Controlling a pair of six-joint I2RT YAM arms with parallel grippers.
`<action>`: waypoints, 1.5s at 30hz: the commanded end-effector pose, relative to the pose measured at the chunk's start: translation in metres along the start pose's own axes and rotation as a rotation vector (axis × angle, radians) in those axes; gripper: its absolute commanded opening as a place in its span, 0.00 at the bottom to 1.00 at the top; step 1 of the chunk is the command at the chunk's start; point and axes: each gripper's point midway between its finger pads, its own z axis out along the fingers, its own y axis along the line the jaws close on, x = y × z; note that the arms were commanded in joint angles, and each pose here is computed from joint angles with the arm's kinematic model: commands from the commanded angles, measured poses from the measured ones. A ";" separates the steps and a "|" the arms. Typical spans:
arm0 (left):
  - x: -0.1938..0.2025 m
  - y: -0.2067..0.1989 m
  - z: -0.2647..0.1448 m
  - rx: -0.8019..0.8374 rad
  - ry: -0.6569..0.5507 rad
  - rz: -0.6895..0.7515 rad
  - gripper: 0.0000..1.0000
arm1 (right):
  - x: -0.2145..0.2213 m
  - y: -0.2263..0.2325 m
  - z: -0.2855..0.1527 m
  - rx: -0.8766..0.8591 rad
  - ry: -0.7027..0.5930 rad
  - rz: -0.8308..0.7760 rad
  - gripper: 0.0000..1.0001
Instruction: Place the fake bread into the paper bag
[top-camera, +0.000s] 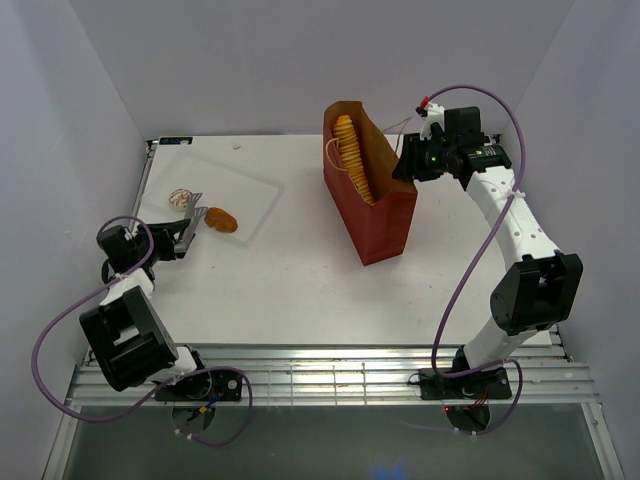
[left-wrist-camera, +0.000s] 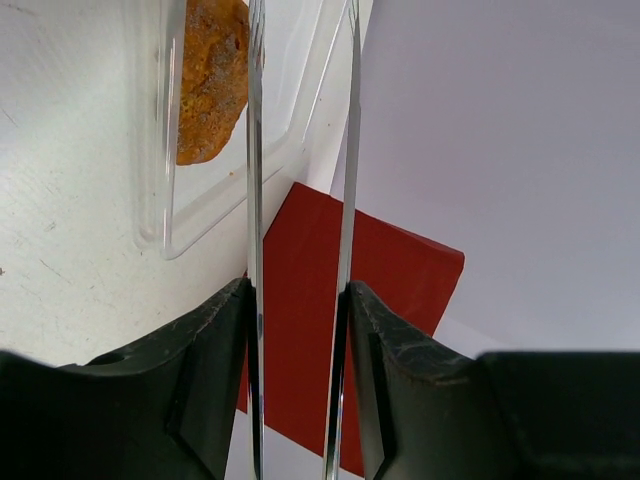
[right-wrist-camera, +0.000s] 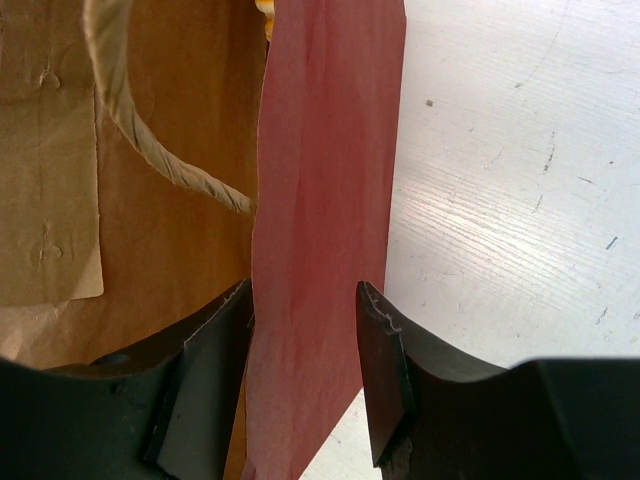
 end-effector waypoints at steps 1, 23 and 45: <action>-0.004 -0.010 -0.001 0.041 -0.008 -0.001 0.53 | -0.011 0.005 -0.005 -0.009 -0.040 -0.033 0.51; -0.032 0.002 0.017 0.028 -0.025 -0.082 0.54 | -0.016 0.003 0.002 -0.015 -0.033 -0.029 0.51; -0.051 0.008 0.025 0.025 -0.066 -0.139 0.50 | -0.016 0.002 0.002 -0.009 -0.035 -0.031 0.51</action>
